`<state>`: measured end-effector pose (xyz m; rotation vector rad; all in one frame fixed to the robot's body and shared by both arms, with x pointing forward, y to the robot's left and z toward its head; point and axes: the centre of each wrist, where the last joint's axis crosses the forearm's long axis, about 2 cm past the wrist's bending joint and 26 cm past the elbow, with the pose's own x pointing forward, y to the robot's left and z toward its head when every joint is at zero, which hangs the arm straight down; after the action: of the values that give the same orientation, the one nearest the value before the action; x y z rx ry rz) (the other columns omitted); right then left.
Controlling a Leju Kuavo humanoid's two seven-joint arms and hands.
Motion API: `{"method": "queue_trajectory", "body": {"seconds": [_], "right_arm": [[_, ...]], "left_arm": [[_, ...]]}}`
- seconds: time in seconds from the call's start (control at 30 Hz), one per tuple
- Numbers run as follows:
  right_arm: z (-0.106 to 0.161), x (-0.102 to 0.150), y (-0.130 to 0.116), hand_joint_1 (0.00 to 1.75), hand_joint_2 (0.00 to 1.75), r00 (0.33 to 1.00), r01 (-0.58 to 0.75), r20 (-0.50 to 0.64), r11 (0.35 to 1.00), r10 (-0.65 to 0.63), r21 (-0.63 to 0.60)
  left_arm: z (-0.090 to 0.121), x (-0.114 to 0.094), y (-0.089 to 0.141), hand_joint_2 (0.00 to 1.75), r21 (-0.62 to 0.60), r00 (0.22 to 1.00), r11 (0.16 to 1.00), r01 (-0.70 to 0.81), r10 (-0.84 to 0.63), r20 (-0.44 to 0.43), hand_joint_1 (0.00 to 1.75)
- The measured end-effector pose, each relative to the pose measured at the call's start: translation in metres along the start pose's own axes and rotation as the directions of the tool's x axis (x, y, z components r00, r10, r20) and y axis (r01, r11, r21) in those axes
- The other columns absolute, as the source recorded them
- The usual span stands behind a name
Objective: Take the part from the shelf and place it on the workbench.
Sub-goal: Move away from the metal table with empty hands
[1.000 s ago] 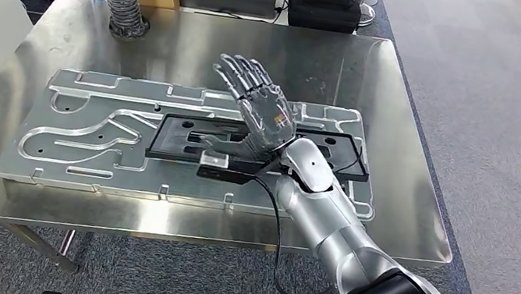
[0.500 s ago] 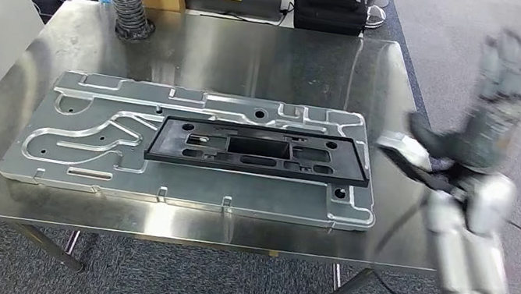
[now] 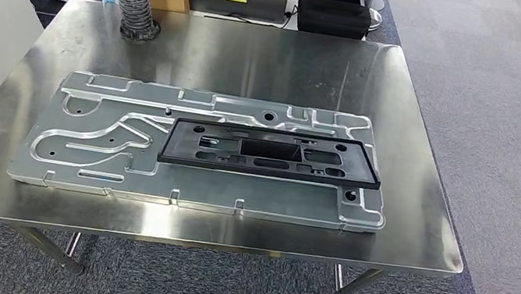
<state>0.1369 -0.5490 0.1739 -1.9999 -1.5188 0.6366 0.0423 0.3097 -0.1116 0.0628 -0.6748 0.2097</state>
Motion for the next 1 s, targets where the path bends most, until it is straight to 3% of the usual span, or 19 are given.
{"method": "queue_trajectory", "body": {"seconds": [0.3, 0.5, 0.6, 0.77, 0.9, 1.0], "right_arm": [[0.045, -0.006, 0.003, 0.0, 0.0, 0.992, 0.02, -0.13, 0.989, 0.0, 0.148], [0.126, 0.005, 0.032, 0.0, 0.0, 0.94, 0.138, -0.342, 0.909, 0.006, 0.394], [0.177, 0.016, 0.049, 0.0, 0.0, 0.874, 0.235, -0.483, 0.82, 0.057, 0.521], [0.252, 0.061, 0.063, 0.0, 0.0, 0.683, 0.455, -0.691, 0.601, 0.237, 0.657], [0.283, 0.106, 0.069, 0.0, 0.0, 0.506, 0.662, -0.762, 0.384, 0.404, 0.643], [0.296, 0.135, 0.07, 0.0, 0.0, 0.418, 0.77, -0.768, 0.259, 0.485, 0.583]], "left_arm": [[0.0, 0.001, -0.003, 0.0, -0.005, 1.0, 1.0, -0.003, 0.003, -0.004, 0.0], [0.001, -0.002, -0.008, 0.0, -0.017, 1.0, 1.0, -0.006, 0.006, -0.016, 0.0], [0.0, 0.0, -0.012, 0.0, -0.027, 1.0, 1.0, -0.009, 0.008, -0.019, 0.0], [0.002, -0.003, -0.017, 0.0, -0.036, 0.999, 0.999, -0.015, 0.013, -0.047, 0.0], [0.003, -0.005, -0.018, 0.0, -0.03, 0.997, 1.0, -0.01, 0.008, -0.072, 0.0], [0.004, -0.006, -0.019, 0.0, -0.033, 0.996, 0.999, -0.002, 0.0, -0.084, 0.0]]}}
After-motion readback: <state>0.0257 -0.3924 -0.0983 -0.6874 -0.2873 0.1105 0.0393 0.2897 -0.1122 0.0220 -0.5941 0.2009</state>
